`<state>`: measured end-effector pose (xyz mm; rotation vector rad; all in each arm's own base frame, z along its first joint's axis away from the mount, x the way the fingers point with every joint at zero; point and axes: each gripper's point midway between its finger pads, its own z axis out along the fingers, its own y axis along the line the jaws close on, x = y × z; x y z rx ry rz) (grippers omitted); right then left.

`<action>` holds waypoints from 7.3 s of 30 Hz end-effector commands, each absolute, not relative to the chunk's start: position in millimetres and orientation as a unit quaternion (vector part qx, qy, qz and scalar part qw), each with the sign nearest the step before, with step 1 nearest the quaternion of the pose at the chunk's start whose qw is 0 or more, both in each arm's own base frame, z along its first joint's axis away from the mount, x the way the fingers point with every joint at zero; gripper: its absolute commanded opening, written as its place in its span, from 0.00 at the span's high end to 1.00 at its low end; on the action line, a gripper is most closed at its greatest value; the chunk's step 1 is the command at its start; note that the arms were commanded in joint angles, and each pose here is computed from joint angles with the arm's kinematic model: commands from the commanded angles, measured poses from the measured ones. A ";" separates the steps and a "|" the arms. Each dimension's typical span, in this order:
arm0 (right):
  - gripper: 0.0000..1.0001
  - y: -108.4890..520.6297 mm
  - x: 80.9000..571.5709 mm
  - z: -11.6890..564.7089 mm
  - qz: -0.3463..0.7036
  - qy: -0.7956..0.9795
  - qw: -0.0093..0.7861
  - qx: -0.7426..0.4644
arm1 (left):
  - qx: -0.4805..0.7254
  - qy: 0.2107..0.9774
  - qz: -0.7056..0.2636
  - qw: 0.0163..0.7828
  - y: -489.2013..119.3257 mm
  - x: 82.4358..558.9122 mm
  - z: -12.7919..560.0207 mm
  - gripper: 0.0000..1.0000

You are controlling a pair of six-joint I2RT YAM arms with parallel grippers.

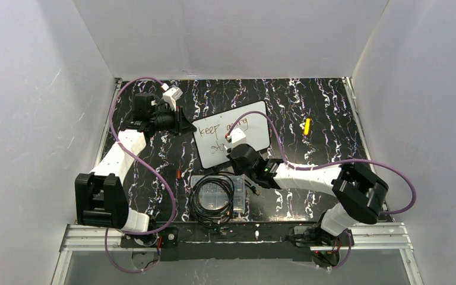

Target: Write a sentence on the whiteboard

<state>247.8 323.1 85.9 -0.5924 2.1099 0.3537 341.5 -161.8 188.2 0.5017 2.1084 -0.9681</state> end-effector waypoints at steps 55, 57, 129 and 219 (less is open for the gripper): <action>0.99 313.6 262.4 93.8 0.124 0.851 0.472 -0.193 | 0.211 0.804 -0.375 0.411 -160.7 347.7 217.3 1.00; 0.99 312.0 261.7 91.4 0.123 0.853 0.469 -0.191 | 0.210 0.804 -0.375 0.410 -160.7 347.8 216.4 1.00; 0.99 314.8 267.8 92.3 0.112 0.853 0.457 -0.226 | 0.210 0.803 -0.375 0.412 -159.8 348.6 217.4 1.00; 0.99 291.6 261.0 61.1 0.083 0.889 0.400 -0.208 | 0.207 0.803 -0.376 0.414 -158.7 348.8 218.2 1.00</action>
